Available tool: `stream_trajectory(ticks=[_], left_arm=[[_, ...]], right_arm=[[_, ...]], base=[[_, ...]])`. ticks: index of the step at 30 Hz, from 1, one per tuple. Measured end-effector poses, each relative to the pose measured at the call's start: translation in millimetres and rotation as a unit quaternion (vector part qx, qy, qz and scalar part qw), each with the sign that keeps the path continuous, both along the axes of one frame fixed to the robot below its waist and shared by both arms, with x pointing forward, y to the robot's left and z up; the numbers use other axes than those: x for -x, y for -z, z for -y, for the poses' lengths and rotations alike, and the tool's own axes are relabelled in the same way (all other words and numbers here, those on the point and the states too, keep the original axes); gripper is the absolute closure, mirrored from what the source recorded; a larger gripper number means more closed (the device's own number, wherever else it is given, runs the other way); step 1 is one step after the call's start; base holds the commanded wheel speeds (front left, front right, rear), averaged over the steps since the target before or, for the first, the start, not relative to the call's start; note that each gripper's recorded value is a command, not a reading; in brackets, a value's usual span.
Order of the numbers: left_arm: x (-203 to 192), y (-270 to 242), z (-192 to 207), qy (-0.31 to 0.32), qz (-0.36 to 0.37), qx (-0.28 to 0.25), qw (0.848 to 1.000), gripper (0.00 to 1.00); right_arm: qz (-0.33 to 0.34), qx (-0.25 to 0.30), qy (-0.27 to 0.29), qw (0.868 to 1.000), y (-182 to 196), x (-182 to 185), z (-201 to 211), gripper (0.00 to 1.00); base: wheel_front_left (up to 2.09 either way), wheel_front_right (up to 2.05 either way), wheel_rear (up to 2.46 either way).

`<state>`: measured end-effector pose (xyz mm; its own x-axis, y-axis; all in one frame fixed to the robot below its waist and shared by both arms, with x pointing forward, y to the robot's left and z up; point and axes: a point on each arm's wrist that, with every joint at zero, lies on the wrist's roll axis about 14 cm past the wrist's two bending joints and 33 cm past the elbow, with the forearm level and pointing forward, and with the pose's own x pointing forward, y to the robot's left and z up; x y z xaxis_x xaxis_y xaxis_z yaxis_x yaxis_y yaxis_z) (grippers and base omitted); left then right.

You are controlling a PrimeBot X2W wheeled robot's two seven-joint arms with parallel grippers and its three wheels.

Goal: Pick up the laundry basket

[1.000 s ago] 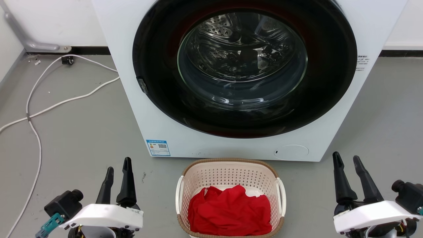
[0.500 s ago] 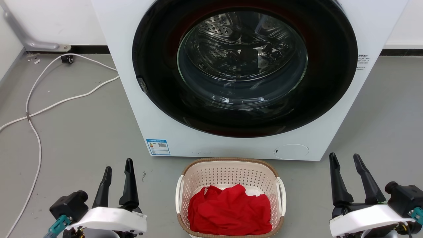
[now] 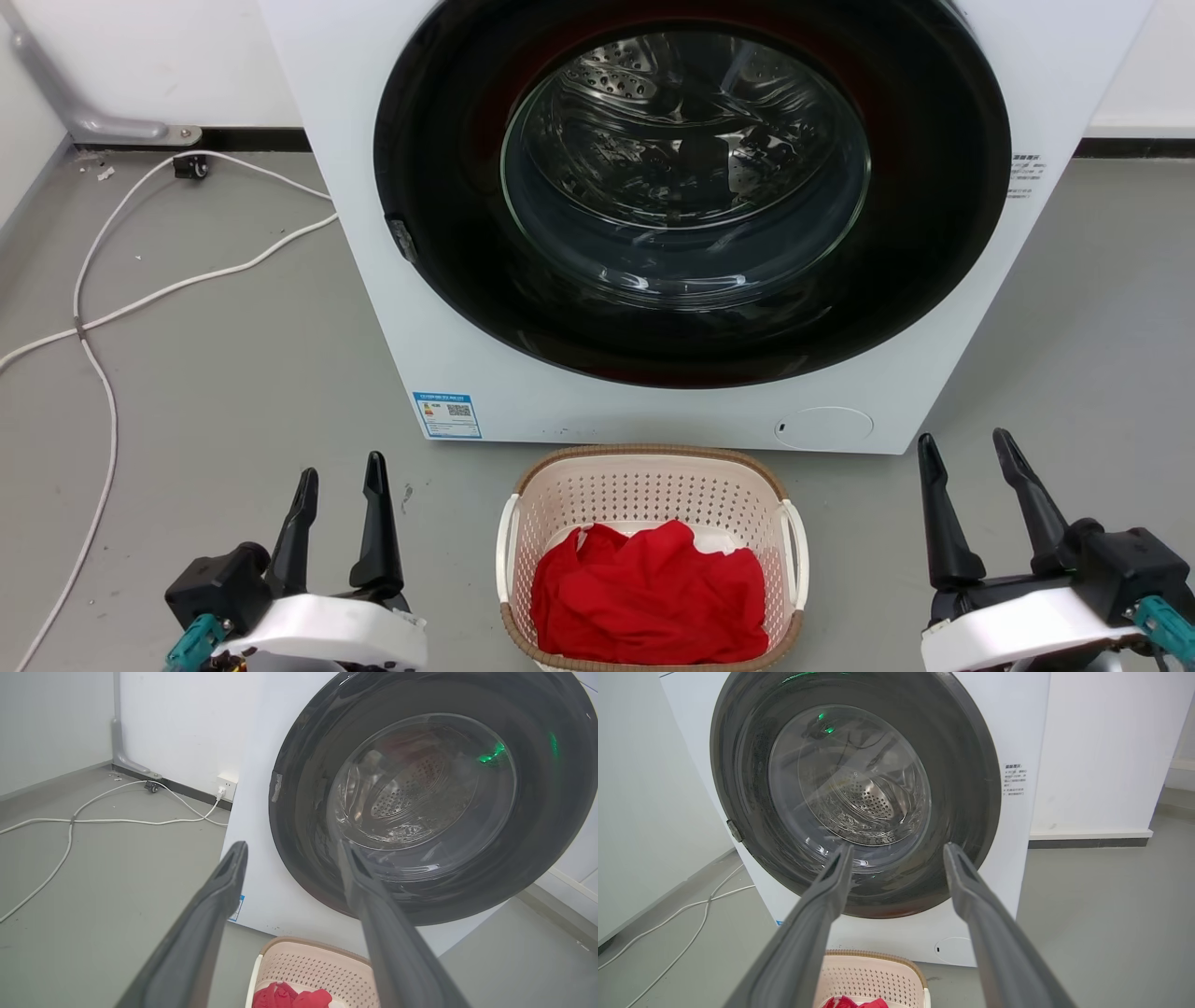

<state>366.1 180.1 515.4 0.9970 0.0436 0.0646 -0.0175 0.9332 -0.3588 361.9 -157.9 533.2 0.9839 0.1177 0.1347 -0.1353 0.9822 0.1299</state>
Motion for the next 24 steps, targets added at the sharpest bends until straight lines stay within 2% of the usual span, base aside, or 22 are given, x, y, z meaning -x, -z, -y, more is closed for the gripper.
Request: stream_trajectory(ticks=[24], left_arm=[[4, -4, 9, 0.009, 0.019, -0.098, 0.995, 0.0]], right_arm=[[0.032, 0.105, -0.016, 0.994, -6, 6, -13, 0.0]], base=[[0.0, 0.0, 0.0]])
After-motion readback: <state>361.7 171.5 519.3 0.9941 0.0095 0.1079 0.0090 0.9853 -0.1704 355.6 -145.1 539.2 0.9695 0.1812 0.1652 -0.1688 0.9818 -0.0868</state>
